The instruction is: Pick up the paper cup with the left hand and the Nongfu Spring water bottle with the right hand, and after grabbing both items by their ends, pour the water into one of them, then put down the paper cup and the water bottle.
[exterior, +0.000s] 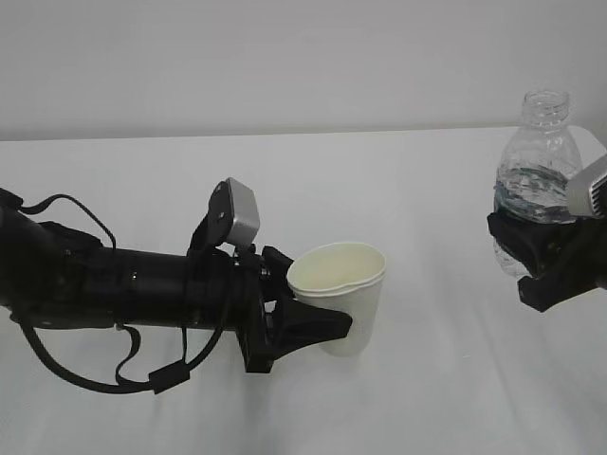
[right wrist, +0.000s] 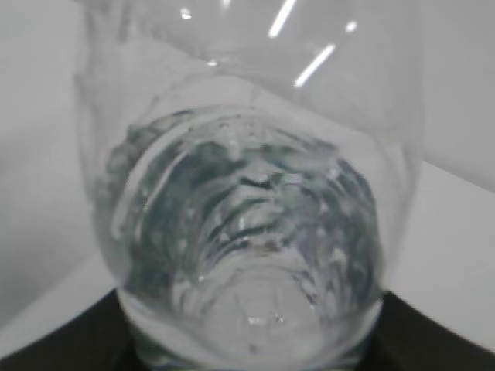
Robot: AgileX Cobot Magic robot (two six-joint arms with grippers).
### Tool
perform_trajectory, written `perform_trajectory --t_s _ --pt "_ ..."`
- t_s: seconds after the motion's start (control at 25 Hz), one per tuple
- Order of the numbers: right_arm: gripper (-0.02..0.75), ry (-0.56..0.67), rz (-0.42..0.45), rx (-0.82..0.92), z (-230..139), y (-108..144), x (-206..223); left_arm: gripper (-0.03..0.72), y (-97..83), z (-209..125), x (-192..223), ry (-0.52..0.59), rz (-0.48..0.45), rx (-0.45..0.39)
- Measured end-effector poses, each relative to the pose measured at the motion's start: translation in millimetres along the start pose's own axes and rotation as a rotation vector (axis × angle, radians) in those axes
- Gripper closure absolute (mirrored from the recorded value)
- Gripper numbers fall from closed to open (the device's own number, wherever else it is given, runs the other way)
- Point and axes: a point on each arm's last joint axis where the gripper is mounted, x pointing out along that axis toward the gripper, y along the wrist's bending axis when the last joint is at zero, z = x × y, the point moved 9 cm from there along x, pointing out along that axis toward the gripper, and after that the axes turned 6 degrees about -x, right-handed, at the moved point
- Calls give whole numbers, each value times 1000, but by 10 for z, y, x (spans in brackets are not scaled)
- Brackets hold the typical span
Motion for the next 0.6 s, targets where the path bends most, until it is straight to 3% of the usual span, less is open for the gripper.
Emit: perform_trajectory --t_s 0.6 --pt "346 135 18 -126 -234 9 -9 259 -187 114 372 64 -17 111"
